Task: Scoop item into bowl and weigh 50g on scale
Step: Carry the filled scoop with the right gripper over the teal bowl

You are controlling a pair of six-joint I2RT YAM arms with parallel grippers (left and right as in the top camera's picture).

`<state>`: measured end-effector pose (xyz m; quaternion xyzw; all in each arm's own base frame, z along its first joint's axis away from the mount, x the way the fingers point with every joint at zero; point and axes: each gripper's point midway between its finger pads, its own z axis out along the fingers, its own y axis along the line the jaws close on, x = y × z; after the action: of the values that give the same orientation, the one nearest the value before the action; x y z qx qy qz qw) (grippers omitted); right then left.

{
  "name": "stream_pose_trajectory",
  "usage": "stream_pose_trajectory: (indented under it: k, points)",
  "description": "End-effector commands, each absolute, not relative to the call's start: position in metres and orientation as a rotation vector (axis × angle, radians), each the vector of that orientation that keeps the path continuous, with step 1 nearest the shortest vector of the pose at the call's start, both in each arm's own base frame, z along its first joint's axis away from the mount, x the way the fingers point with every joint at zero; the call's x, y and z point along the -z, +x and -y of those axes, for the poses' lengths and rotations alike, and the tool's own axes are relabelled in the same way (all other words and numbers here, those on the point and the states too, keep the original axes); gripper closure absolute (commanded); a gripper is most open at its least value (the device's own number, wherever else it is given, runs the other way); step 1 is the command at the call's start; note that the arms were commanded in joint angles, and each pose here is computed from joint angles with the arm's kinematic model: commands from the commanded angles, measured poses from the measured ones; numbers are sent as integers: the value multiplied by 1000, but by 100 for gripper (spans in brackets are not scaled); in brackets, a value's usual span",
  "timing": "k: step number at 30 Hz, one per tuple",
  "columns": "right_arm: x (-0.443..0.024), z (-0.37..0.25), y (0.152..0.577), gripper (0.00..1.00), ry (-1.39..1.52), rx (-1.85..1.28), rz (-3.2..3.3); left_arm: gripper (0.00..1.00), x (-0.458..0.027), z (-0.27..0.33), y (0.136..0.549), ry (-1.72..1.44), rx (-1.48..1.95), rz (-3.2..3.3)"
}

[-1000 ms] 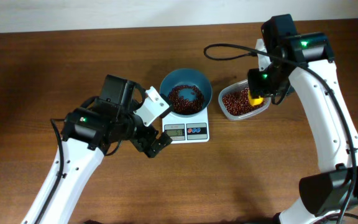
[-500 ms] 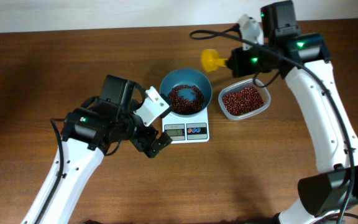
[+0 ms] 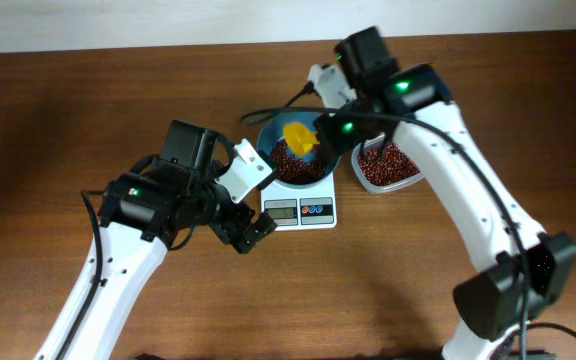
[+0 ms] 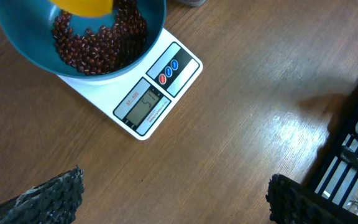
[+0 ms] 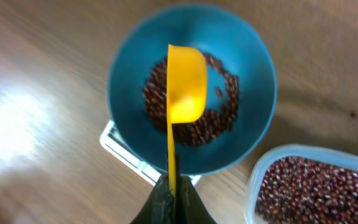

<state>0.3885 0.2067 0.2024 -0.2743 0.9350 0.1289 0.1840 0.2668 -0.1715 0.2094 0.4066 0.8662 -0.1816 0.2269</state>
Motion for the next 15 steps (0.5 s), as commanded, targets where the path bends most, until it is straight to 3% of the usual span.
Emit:
stream_pose_trajectory:
  k: [1, 15]
  points:
    - [-188, -203, 390, 96, -810, -241, -2660, 1, -216, 174, 267, 1112, 518, -2373]
    - [-168, -212, 397, 96, -903, -162, -2647, 1, -216, 174, 267, 1112, 518, -2374]
